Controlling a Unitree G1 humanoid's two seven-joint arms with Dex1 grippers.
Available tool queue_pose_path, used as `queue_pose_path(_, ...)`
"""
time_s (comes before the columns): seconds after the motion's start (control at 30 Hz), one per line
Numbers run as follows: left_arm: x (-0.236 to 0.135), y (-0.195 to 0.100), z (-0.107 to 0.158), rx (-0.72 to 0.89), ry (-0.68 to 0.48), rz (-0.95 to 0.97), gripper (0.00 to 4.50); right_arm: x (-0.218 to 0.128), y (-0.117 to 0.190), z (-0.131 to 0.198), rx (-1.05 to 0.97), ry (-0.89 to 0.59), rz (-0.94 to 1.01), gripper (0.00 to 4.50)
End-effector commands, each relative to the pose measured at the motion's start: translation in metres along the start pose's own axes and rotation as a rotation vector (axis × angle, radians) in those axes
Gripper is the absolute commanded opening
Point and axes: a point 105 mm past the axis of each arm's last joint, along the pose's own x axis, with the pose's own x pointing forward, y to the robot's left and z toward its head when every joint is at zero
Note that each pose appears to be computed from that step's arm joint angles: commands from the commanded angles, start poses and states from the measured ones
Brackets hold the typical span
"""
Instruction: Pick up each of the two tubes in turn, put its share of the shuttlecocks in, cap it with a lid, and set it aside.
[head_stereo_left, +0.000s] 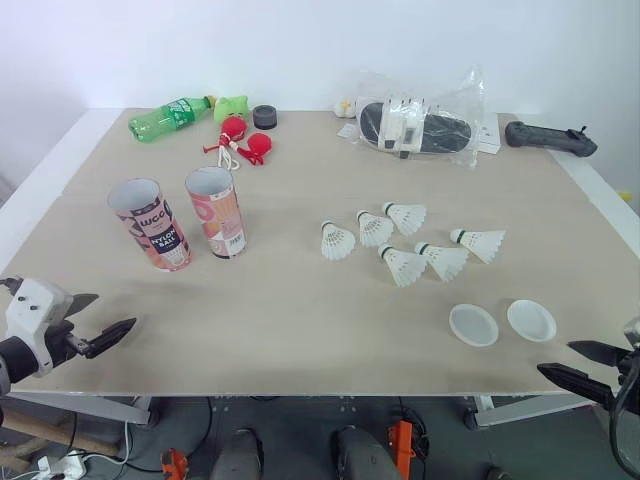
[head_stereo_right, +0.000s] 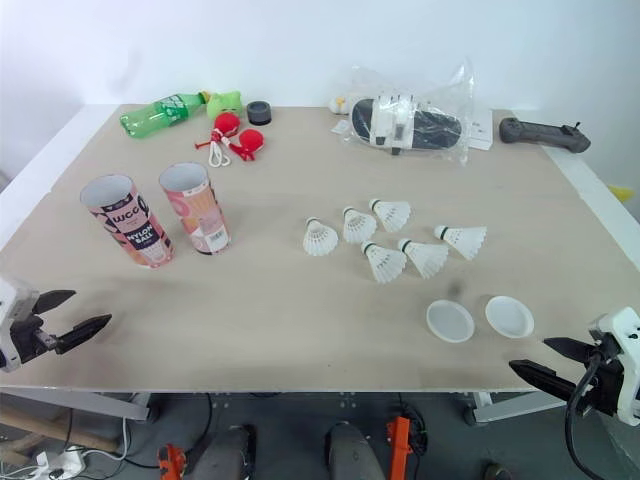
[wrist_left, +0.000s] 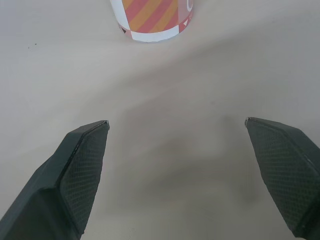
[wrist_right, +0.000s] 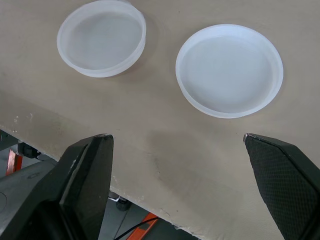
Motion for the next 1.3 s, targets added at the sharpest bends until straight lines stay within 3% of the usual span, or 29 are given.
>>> queue_pose_path(0.03,-0.005,0.004,0.010,0.005,-0.021,0.010,4.50,-0.006,-0.001,0.015,-0.047,-0.022,-0.012,4.45)
queue_pose_path(0.77,-0.001,0.002,0.019,-0.024,-0.040,0.012,4.50,-0.003,0.005,0.027,-0.026,-0.062,0.015,4.45)
queue_pose_path(0.9,0.003,-0.007,0.029,-0.049,-0.108,-0.018,4.50,0.008,0.040,0.061,-0.051,-0.164,0.166,4.45)
queue_pose_path(1.0,0.008,-0.010,0.039,-0.056,-0.177,0.001,4.50,0.022,0.081,0.088,-0.125,-0.201,0.320,4.45)
queue_pose_path(1.1,0.016,-0.011,0.053,-0.047,-0.284,0.083,4.50,0.039,0.139,0.131,-0.242,-0.356,0.519,4.45)
queue_pose_path(1.3,0.033,-0.010,0.057,-0.062,-0.370,0.204,4.50,0.069,0.208,0.173,-0.353,-0.545,0.687,4.45)
